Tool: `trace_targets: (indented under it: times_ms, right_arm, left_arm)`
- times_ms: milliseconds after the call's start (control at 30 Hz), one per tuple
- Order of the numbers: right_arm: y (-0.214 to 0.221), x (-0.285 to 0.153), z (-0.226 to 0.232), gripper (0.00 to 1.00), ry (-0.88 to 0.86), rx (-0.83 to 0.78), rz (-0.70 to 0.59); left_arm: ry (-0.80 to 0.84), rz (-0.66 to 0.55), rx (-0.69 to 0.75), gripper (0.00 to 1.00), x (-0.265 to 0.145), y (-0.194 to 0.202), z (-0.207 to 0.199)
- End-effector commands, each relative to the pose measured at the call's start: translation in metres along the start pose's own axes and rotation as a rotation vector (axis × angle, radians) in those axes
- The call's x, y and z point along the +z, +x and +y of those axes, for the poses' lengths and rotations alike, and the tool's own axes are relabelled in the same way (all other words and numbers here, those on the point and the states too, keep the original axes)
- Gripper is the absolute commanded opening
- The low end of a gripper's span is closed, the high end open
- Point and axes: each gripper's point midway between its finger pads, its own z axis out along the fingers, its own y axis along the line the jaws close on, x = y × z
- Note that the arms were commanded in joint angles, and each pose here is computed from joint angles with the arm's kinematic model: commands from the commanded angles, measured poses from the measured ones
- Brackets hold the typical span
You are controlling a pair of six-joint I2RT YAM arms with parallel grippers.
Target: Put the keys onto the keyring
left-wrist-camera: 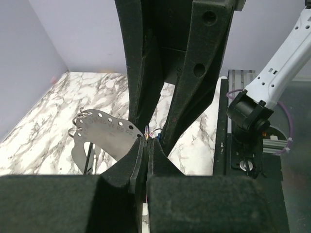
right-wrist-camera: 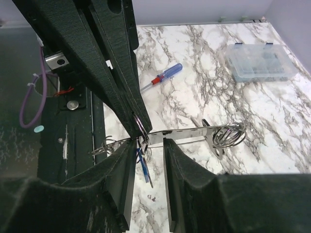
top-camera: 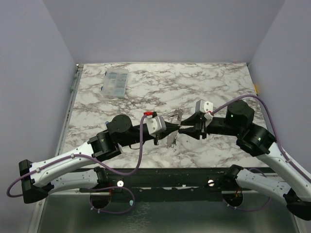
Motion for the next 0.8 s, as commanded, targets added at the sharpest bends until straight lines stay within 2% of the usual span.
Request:
trace_targets:
  times_ms: [0,133,300,567,767]
  right_arm:
    - [-0.018,-0.001,0.002,0.34,-0.025,-0.041,-0.028]
    - [-0.015,0.004,0.003,0.26,-0.054,-0.039,0.001]
    - [-0.012,0.008,0.002,0.24,-0.076,-0.042,0.033]
    - [-0.010,0.007,0.002,0.02,-0.076,-0.055,0.039]
    - [-0.007,0.007,0.012,0.01,-0.134,-0.065,0.029]
  left_arm:
    - [0.083,-0.067,-0.001,0.00,0.005,-0.018,-0.014]
    - [0.087,-0.050,0.001,0.00,0.011,-0.013,-0.014]
    - [0.089,-0.020,0.007,0.00,0.020,-0.003,-0.012]
    - [0.136,0.019,0.013,0.00,0.023,0.006,-0.019]
    - [0.226,0.031,0.027,0.00,0.021,0.014,-0.035]
